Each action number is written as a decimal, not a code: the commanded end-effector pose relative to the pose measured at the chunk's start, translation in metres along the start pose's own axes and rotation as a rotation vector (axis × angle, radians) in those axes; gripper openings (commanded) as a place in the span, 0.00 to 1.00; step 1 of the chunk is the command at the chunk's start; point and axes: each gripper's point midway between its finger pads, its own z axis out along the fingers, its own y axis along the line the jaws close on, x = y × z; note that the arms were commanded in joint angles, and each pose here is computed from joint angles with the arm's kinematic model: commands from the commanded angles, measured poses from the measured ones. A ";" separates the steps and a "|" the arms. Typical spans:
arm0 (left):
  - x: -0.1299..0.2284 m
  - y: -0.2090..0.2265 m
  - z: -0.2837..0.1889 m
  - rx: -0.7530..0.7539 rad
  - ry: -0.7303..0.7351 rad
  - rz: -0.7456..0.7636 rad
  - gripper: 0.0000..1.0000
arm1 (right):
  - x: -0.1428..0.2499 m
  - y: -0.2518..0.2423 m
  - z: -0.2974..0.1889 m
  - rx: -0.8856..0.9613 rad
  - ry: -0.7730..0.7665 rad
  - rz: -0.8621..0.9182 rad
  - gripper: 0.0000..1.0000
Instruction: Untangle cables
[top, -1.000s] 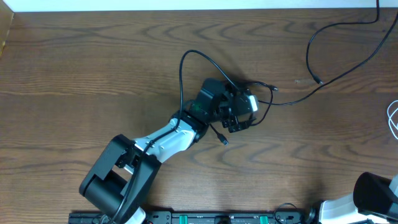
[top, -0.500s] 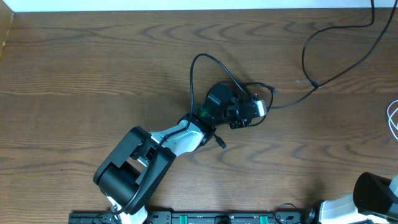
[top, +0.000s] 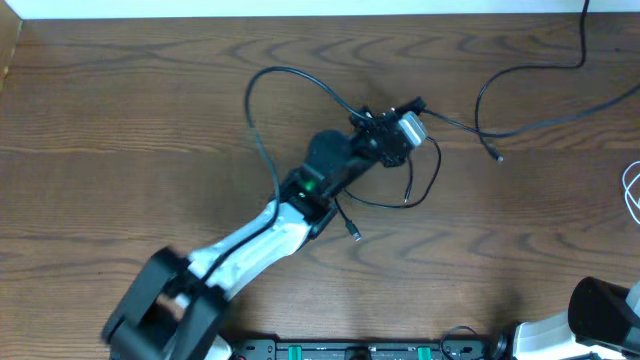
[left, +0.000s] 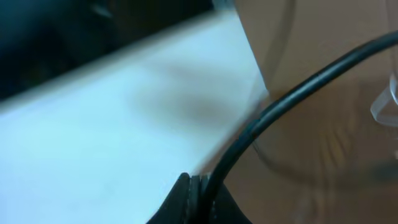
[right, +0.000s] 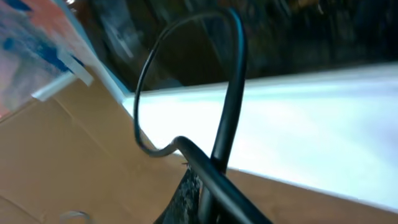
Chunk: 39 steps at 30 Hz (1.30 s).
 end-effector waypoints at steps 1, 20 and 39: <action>-0.044 0.029 -0.014 -0.086 -0.082 -0.003 0.08 | 0.006 -0.007 -0.003 0.055 0.016 -0.069 0.01; -0.058 0.046 -0.028 -0.125 -0.066 0.039 0.08 | 0.144 0.010 0.011 -0.053 0.480 -0.059 0.01; -0.019 0.082 -0.037 -0.185 0.061 0.075 0.08 | 0.221 0.050 0.034 -0.101 0.767 -0.099 0.01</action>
